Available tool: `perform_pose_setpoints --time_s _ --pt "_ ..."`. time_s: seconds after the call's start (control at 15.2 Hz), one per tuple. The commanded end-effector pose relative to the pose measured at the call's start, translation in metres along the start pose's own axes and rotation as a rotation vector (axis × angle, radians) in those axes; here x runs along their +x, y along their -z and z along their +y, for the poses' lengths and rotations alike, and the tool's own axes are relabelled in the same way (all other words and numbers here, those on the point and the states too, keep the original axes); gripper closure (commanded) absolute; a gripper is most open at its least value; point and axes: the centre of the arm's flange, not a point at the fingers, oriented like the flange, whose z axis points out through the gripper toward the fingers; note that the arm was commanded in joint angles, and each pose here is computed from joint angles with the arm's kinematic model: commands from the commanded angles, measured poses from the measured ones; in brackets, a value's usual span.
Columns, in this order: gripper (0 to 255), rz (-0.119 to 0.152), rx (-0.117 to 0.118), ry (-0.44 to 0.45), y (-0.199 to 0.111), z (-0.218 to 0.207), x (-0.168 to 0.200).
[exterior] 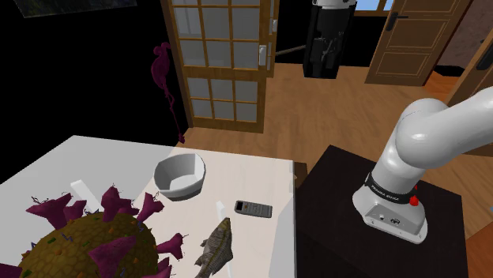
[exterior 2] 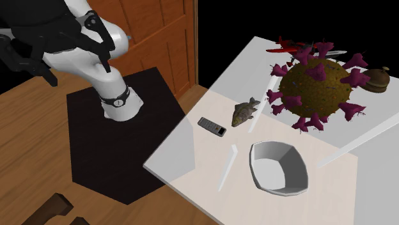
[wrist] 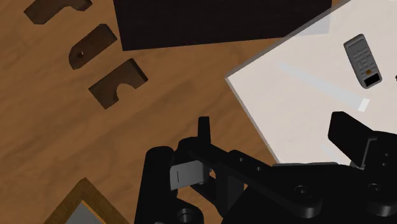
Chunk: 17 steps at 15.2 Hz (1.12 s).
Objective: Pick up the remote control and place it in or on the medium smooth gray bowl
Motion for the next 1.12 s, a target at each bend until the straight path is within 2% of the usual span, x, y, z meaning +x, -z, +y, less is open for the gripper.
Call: perform_pose_setpoints --time_s 0.0,1.06 --pt "0 0.0 0.0 0.0 0.0 0.0 0.0" --pt "0 0.036 0.017 0.21 -0.156 -0.136 0.022"
